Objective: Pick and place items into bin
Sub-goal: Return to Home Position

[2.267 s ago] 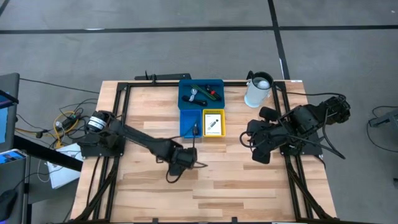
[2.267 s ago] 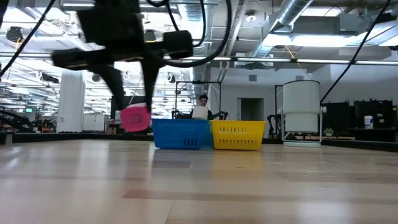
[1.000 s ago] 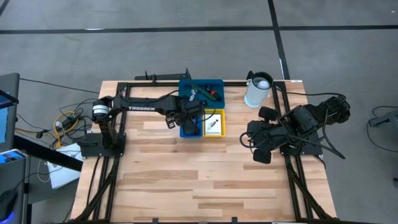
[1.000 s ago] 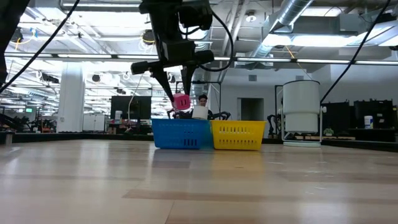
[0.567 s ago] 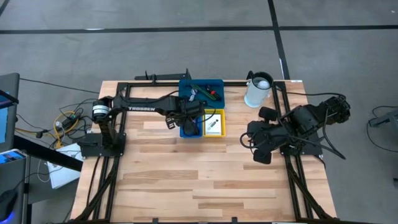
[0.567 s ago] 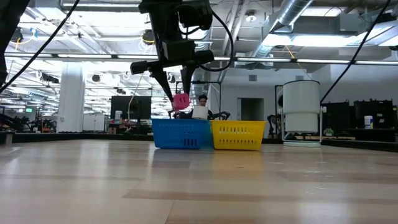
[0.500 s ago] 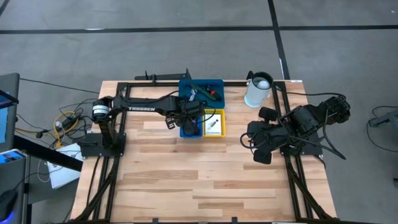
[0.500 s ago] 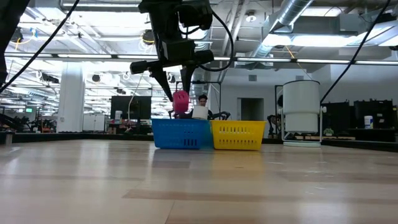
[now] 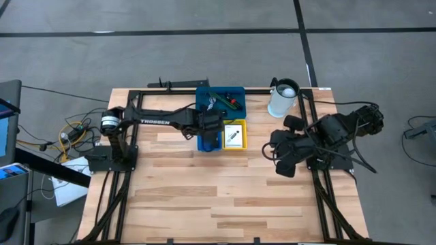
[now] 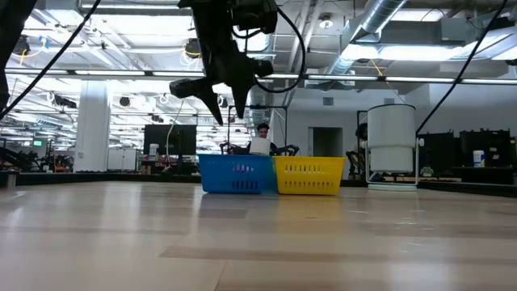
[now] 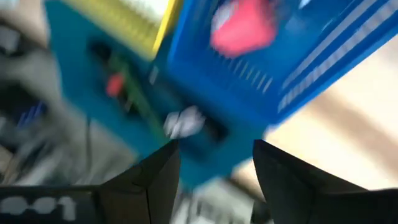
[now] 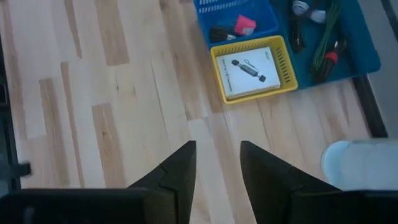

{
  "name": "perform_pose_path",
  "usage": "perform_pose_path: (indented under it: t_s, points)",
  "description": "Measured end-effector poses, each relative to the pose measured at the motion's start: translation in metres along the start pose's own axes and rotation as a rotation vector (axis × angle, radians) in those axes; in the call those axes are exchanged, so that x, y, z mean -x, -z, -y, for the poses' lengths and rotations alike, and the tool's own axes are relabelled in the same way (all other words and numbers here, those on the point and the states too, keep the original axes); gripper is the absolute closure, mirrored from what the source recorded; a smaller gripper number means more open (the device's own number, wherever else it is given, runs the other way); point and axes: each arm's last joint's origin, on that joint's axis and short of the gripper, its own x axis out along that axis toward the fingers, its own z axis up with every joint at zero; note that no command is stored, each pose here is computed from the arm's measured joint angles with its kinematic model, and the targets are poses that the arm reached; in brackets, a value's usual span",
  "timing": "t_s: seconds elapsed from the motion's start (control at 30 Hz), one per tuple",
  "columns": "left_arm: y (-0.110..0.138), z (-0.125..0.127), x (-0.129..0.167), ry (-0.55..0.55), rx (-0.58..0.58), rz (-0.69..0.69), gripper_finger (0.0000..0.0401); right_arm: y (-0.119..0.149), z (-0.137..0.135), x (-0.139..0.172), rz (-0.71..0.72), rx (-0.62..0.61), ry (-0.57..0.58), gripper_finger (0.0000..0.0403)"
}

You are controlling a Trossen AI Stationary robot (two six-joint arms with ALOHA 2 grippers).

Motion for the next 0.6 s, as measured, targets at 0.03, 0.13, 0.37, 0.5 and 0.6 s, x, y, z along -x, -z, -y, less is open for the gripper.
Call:
perform_pose_path:
  t_s: [0.03,0.13,0.37,0.5,0.6]
  points:
    - [0.0,0.0,0.001,-0.027,0.02,-0.061,0.0209,0.0,0.0,0.0,0.0,-0.02,0.001,0.0285]
    - [-0.001,0.003,0.006,-0.1,0.066,-0.24,0.0209,0.0,0.0,0.0,0.004,-0.106,-0.002,0.0285]
    - [0.002,0.018,0.029,-0.157,0.222,-0.368,0.0209,-0.004,-0.004,0.001,0.043,-0.213,-0.034,0.0285]
    - [0.005,0.03,0.057,-0.092,0.459,-0.202,0.0209,-0.004,-0.008,0.002,0.053,-0.195,-0.056,0.0285]
    - [0.012,0.038,0.084,0.004,0.659,-0.005,0.0209,-0.008,-0.009,0.005,0.114,-0.158,-0.097,0.0285]
